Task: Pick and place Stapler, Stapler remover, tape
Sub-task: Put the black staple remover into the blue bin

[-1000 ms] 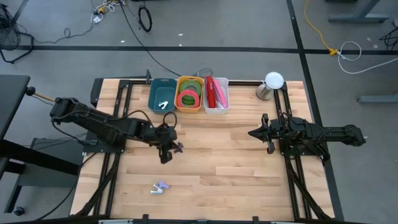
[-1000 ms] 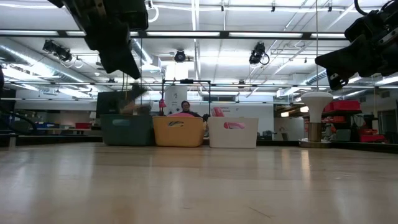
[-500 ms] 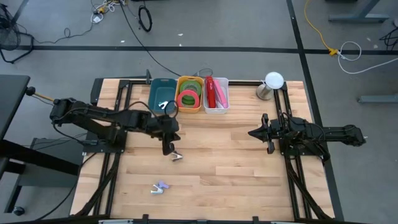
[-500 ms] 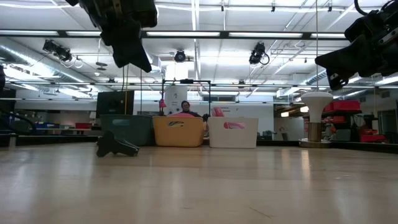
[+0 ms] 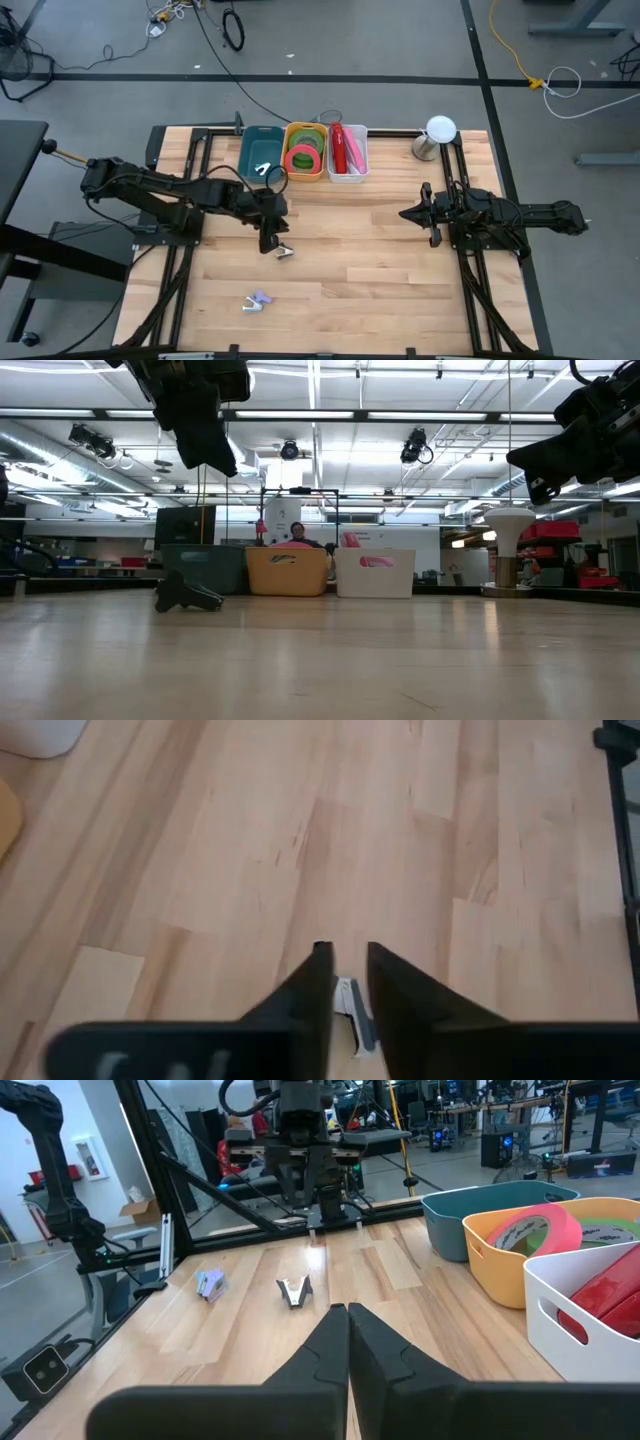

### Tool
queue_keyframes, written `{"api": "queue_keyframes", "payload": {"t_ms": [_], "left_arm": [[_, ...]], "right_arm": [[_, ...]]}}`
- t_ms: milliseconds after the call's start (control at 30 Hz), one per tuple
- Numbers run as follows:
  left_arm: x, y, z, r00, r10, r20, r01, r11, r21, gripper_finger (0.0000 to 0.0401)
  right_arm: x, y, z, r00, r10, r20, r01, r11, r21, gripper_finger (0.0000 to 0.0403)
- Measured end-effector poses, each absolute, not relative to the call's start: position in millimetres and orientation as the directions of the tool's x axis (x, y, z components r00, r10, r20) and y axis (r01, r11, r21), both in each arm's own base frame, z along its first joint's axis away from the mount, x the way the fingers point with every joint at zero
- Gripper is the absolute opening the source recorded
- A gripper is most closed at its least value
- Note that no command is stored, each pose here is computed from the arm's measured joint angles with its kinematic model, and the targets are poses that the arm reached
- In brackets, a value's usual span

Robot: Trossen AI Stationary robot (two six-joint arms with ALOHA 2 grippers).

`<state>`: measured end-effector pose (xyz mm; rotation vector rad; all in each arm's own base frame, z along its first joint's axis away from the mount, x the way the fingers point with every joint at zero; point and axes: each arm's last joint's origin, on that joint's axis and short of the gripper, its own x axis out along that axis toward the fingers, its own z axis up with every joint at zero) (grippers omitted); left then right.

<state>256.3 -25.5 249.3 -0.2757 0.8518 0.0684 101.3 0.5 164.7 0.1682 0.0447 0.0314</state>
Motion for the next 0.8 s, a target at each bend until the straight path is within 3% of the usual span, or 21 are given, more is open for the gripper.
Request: {"api": "queue_keyframes", "payload": {"t_ms": [467, 600, 800], "left_arm": [[262.5, -38.0, 229.6, 0.581, -0.021, -0.814, -0.202, 0.965, -0.169, 0.0328], [264.6, -41.5, 223.1, 0.556, -0.026, -0.831, -0.184, 0.971, -0.154, 0.0362], [270.8, -48.7, 210.9, 0.521, -0.066, -0.851, -0.136, 0.978, -0.159, 0.037]], "right_arm": [[101.3, 0.5, 164.7, 0.998, 0.035, -0.042, -0.028, 0.985, 0.168, 0.0007], [101.3, 0.5, 164.7, 0.998, 0.035, -0.042, -0.027, 0.985, 0.168, 0.0007], [101.3, 0.5, 164.7, 0.998, 0.035, -0.042, -0.028, 0.985, 0.168, 0.0007]]}}
